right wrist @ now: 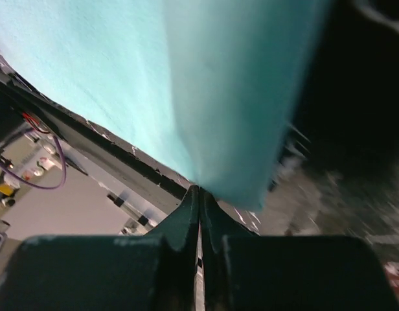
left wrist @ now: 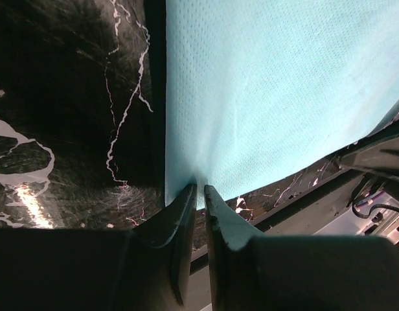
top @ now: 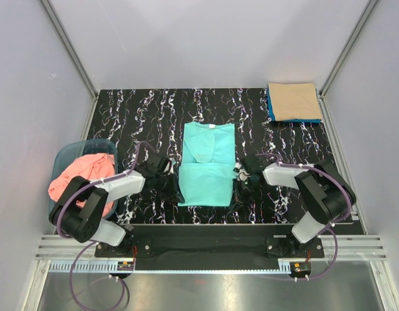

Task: Fold and stack the t-shirts
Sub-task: Fold the tshirt

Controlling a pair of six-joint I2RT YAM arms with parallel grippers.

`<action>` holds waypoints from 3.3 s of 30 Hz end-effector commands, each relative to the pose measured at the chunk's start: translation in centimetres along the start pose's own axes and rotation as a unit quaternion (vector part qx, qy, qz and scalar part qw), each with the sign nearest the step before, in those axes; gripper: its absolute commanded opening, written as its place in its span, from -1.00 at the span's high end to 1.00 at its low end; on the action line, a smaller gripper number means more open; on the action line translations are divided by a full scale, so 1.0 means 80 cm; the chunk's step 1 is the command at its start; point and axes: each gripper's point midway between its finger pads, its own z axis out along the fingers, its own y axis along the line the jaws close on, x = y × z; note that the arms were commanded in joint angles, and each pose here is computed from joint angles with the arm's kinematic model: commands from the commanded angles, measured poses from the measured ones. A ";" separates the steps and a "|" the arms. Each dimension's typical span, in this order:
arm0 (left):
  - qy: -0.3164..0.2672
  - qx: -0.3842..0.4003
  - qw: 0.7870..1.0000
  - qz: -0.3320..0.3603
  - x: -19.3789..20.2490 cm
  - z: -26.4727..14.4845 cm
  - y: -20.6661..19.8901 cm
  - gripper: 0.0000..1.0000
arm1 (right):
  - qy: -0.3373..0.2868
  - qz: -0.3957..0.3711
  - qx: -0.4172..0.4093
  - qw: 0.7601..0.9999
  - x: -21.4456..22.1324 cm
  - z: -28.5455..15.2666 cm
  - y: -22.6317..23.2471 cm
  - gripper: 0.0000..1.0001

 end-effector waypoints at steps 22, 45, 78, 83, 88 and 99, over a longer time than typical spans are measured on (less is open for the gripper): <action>-0.115 -0.002 0.991 0.069 -0.085 -0.098 -0.075 0.25 | -0.149 -0.006 0.006 0.989 -0.147 -0.098 0.069 0.45; -0.053 -0.102 0.993 -0.004 -0.201 0.020 0.019 0.91 | -0.128 0.051 0.091 0.986 -0.251 -0.066 -0.026 1.00; -0.045 -0.131 0.990 -0.020 -0.187 0.030 0.047 0.93 | -0.121 0.028 0.100 0.987 -0.246 -0.069 -0.044 1.00; -0.058 -0.134 0.989 -0.014 -0.165 0.005 0.048 0.93 | -0.140 0.007 0.122 0.983 -0.247 -0.094 -0.038 1.00; -0.091 -0.120 0.989 -0.007 -0.157 -0.030 0.028 0.54 | -0.165 -0.009 0.125 0.978 -0.240 -0.127 -0.019 0.93; -0.157 -0.162 0.974 -0.013 -0.141 -0.109 0.030 -0.43 | -0.123 -0.005 0.029 0.992 -0.115 -0.118 0.010 0.02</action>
